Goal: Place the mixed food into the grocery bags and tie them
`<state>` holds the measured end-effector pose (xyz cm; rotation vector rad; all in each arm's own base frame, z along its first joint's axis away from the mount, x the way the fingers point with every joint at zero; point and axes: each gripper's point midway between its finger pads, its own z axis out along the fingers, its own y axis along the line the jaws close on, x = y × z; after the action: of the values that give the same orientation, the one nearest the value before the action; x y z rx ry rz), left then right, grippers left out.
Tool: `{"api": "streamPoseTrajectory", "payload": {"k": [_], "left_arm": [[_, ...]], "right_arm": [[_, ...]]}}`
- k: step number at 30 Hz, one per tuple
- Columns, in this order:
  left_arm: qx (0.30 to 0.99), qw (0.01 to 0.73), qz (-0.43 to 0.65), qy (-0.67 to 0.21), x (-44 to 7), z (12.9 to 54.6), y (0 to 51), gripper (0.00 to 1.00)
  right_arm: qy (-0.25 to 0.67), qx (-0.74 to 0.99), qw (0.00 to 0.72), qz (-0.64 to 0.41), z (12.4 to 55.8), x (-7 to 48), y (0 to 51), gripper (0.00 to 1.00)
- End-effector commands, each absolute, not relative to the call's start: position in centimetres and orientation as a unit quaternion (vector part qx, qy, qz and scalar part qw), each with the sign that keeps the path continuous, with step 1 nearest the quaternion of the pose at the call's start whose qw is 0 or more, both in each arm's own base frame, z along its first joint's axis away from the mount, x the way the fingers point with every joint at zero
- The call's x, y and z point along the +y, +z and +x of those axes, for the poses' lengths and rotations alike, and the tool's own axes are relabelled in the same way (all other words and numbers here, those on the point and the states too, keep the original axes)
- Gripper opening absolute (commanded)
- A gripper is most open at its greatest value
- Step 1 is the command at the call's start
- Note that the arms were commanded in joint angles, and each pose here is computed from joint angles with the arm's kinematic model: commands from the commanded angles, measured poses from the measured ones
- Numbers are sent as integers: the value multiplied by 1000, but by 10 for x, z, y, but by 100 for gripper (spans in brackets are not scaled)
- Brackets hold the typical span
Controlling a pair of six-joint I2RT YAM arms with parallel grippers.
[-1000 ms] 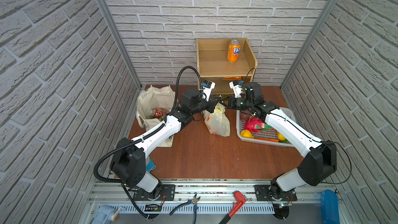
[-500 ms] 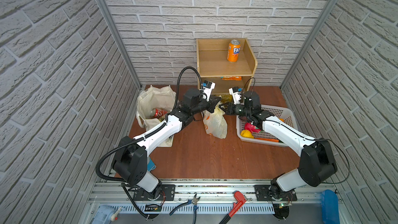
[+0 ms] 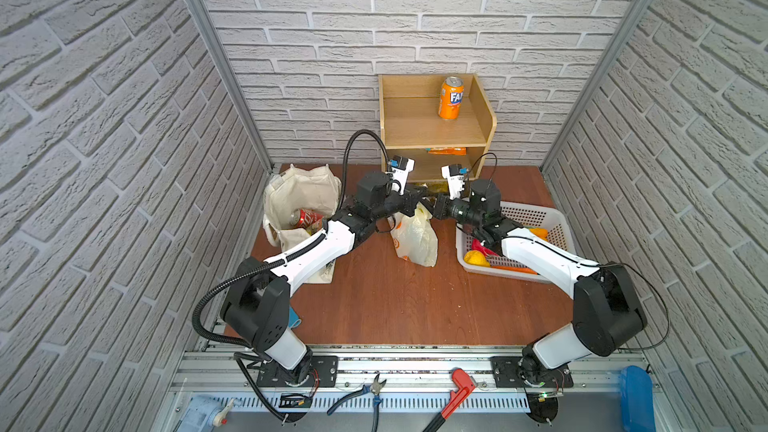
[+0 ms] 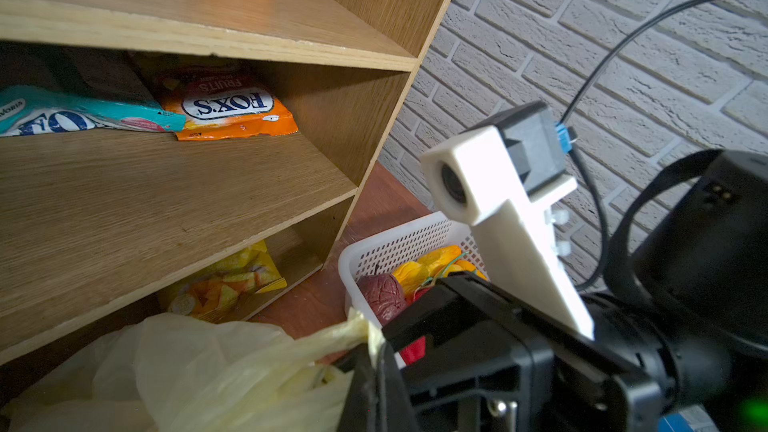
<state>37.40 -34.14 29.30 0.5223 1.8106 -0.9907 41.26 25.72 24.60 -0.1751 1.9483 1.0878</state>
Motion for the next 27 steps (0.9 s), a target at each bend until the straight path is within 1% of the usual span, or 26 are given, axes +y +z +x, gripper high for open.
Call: {"api": "streamPoseTrajectory", "payload": {"k": [1,4,7,19,22,24,27], "left_arm": [[727,497,210,-423,-346,377,305,0],[727,495,208,-428,-348,377,304,0],[726,493,206,-433,-348,377,306,0],[722,477,190,-464,-351,371,305,0],[723,473,187,-468,-351,370,303,0],[724,470,185,-471,-351,370,302,0],[723,464,185,-477,-352,368,302,0]], "right_arm": [[454,752,470,-80,417,267,263,28],[460,747,474,-75,421,270,261,37],[461,745,476,-71,425,274,259,41],[469,732,494,-27,447,277,252,41],[468,731,496,-21,449,275,251,38],[468,730,497,-19,449,275,252,33],[469,730,496,-20,448,275,254,15]]}}
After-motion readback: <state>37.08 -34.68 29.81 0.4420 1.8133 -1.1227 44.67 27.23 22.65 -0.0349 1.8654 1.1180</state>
